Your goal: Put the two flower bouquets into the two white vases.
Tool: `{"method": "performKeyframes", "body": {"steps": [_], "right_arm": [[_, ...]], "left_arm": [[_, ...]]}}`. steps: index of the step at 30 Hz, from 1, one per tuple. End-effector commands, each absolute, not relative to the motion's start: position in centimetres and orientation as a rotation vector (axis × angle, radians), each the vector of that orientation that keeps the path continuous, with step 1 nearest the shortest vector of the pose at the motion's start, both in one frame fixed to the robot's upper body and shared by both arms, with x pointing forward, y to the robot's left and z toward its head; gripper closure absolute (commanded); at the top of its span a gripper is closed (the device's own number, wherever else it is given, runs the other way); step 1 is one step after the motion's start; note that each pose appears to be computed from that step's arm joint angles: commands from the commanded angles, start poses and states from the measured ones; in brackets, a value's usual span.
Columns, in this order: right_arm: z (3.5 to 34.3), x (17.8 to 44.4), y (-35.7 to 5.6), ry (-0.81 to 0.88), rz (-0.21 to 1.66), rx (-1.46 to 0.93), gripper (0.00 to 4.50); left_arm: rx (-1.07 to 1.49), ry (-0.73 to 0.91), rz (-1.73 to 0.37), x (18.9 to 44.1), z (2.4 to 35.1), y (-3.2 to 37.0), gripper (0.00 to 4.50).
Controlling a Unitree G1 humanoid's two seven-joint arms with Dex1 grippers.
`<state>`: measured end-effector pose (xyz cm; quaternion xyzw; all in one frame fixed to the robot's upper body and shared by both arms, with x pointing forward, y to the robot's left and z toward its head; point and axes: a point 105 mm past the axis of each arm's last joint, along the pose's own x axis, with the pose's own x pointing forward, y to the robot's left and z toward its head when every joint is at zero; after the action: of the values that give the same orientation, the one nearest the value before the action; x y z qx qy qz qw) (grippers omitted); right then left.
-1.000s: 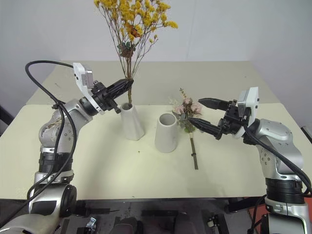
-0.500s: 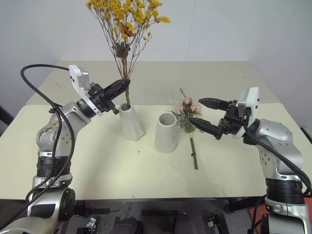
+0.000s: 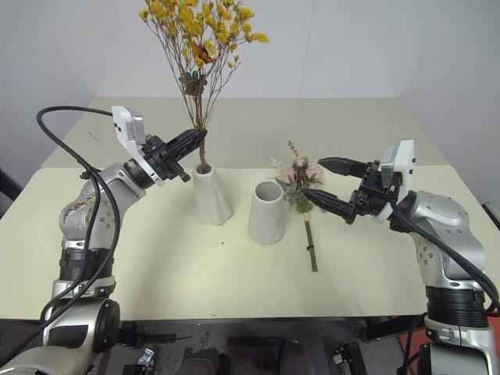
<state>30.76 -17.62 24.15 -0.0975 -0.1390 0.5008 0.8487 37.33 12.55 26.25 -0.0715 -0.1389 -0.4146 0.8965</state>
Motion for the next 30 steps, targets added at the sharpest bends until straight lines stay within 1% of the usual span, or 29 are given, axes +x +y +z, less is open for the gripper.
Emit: {"method": "performKeyframes", "body": {"steps": [1,12,30], "right_arm": [[25.5,30.3,-17.9,-0.336,1.053,-0.228,0.29],[25.4,30.3,-17.9,-0.331,1.056,-0.227,0.29],[25.4,30.3,-17.8,-0.332,1.057,-0.231,0.29]], "left_arm": [[-0.110,-0.344,-0.869,36.6,27.5,12.6,4.47],[-0.119,-0.306,-0.870,36.1,25.9,12.1,4.47],[-0.139,-0.249,-0.863,35.6,24.4,11.7,4.47]]}}
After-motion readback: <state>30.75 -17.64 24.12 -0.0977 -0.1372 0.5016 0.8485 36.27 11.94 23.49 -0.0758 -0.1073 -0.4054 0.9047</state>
